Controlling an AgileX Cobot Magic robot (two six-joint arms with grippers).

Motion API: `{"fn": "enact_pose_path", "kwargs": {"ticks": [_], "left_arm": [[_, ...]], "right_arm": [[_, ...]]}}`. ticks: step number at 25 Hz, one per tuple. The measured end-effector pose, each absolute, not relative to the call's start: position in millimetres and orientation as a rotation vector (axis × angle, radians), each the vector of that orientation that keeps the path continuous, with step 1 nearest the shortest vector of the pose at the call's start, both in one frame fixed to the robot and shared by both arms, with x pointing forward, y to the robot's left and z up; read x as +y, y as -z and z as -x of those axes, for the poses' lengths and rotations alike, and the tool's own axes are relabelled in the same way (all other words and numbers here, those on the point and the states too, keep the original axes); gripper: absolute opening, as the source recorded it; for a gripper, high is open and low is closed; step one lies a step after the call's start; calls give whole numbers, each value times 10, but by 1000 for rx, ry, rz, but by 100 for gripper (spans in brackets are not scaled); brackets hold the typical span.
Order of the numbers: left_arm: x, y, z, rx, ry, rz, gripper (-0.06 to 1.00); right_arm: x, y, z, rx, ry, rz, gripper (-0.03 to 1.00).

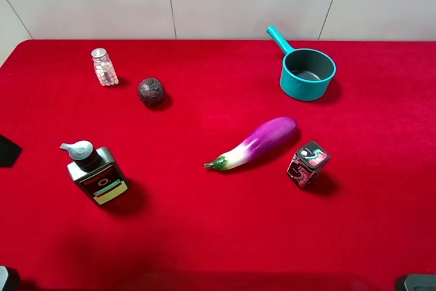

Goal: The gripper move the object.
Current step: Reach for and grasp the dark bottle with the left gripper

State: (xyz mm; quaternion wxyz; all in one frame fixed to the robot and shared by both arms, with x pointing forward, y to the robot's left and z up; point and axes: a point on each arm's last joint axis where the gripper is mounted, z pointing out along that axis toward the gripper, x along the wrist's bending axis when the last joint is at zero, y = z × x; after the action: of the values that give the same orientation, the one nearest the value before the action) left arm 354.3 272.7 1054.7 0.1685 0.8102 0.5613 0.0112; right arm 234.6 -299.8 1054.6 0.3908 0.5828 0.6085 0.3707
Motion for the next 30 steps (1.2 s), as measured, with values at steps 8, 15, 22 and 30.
{"fn": "enact_pose_path", "kwargs": {"ticks": [8, 15, 22, 30], "left_arm": [[2618, -10387, -3749, 1521, 49, -2433, 99], [2532, -10267, -3877, 1448, 76, -2549, 99], [2407, -10127, -3982, 1354, 98, -2661, 98], [2244, -10078, -4156, 1232, 72, -2798, 97]], "right_arm": [[-2998, -10546, -2346, 1546, -942, -1481, 69], [-2998, -10546, -2346, 1546, -942, -1481, 69], [-2998, -10546, -2346, 1546, -942, -1481, 69], [-2998, -10546, -2346, 1546, -942, -1481, 69]]}}
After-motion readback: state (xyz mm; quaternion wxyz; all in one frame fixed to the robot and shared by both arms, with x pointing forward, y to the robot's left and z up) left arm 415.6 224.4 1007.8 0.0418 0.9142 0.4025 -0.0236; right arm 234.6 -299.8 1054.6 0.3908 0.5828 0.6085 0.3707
